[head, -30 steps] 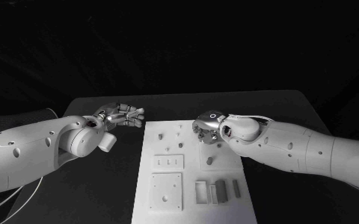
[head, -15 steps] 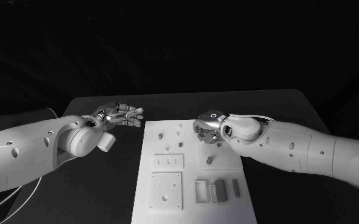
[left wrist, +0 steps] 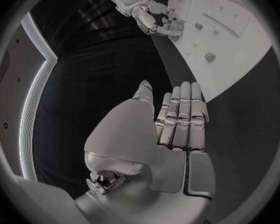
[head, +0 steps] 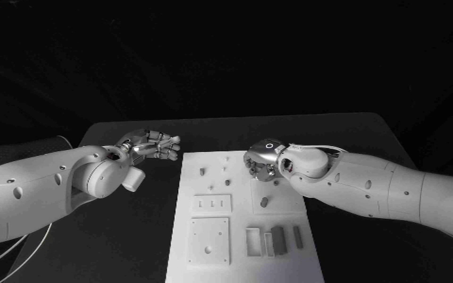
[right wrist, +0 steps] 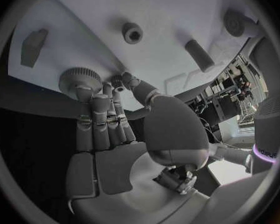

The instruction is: Assemble the parts on the task board

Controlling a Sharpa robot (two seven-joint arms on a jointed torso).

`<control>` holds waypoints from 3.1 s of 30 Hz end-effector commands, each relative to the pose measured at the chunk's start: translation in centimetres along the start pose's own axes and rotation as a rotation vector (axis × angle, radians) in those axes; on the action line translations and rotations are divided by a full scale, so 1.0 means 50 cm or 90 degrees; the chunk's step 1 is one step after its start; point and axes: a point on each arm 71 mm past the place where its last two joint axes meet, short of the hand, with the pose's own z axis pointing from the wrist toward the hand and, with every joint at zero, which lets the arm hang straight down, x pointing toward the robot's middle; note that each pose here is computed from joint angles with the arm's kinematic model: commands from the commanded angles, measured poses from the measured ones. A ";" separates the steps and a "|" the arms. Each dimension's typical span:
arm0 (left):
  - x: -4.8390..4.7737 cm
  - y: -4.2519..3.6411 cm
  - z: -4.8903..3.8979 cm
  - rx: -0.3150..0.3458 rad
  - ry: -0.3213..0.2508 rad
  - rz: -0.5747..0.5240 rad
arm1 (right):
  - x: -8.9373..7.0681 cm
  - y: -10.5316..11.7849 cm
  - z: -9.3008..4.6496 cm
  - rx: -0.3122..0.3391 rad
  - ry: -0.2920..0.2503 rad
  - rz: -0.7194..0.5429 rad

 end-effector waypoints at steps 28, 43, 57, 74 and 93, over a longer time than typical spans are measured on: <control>0.007 -0.003 0.003 0.004 0.014 0.001 | 0.011 0.012 0.004 -0.002 0.025 -0.017; 0.000 -0.002 0.002 0.003 0.008 0.003 | -0.011 0.042 0.001 -0.005 -0.014 -0.018; -0.001 -0.002 0.003 0.004 0.008 0.005 | -0.048 0.084 0.025 -0.006 -0.087 -0.066; 0.004 -0.004 0.008 0.006 0.012 0.007 | -0.072 0.104 0.067 -0.001 -0.140 -0.082; 0.007 -0.005 0.009 0.006 0.014 0.008 | -0.074 0.102 0.093 0.001 -0.141 -0.079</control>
